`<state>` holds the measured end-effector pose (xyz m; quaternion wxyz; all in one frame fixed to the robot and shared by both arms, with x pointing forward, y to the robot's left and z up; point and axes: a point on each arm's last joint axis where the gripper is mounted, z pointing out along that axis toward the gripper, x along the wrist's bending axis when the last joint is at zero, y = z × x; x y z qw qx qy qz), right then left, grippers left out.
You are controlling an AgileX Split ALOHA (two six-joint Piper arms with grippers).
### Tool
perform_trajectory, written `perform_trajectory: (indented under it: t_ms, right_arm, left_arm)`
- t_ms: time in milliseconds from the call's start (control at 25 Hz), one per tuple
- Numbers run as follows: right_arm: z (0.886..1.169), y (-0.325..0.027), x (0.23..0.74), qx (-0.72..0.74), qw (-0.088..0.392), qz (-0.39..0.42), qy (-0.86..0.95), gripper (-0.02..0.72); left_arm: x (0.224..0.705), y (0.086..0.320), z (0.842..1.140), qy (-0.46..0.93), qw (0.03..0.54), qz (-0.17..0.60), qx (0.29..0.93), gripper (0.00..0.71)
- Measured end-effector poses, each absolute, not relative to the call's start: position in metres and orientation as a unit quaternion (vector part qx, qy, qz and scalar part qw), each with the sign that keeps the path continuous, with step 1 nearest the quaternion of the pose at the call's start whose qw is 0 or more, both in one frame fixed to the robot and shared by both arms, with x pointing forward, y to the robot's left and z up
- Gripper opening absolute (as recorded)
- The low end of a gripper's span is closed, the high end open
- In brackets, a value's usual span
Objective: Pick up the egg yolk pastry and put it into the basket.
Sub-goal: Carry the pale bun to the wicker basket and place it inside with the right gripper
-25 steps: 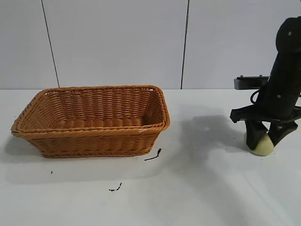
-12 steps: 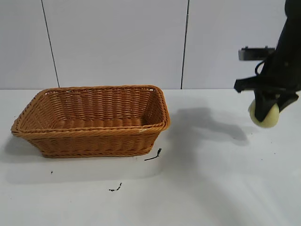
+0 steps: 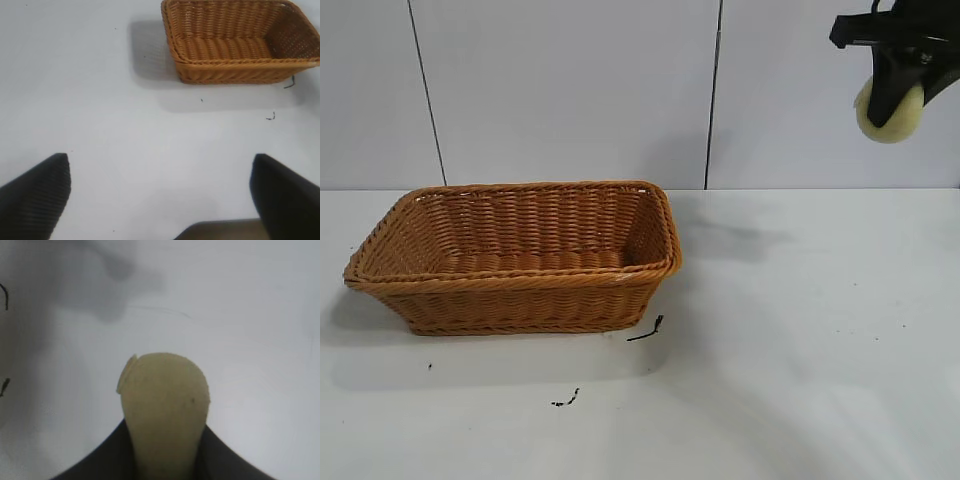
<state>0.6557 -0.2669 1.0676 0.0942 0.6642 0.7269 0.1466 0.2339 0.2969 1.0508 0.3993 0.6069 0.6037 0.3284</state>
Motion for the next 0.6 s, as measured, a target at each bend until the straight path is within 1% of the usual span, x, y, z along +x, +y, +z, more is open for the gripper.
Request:
perform_trajectory:
  t_ms: [120,240,440,600]
  right_arm:
    - [1.076,-0.245,0.655,0.643,0.098,0.157,0.743,0.137]
    - [1.085,-0.211,0.651,0.609,0.103,0.168,0.768,0.137]
    - [1.094,-0.143,0.642,0.548,0.107,0.189,0.807,0.137]
    - [1.09,-0.087,0.635,0.503,0.1,0.205,0.834,0.137]
  left_arm:
    - [0.234,0.297,1.051,0.604,0.399,0.328,0.607,0.695]
    - [0.234,0.297,1.051,0.604,0.399,0.328,0.607,0.695]
    - [0.234,0.297,1.051,0.604,0.399,0.328,0.607,0.695]
    - [0.234,0.297,1.051,0.604,0.399,0.328,0.607,0.695]
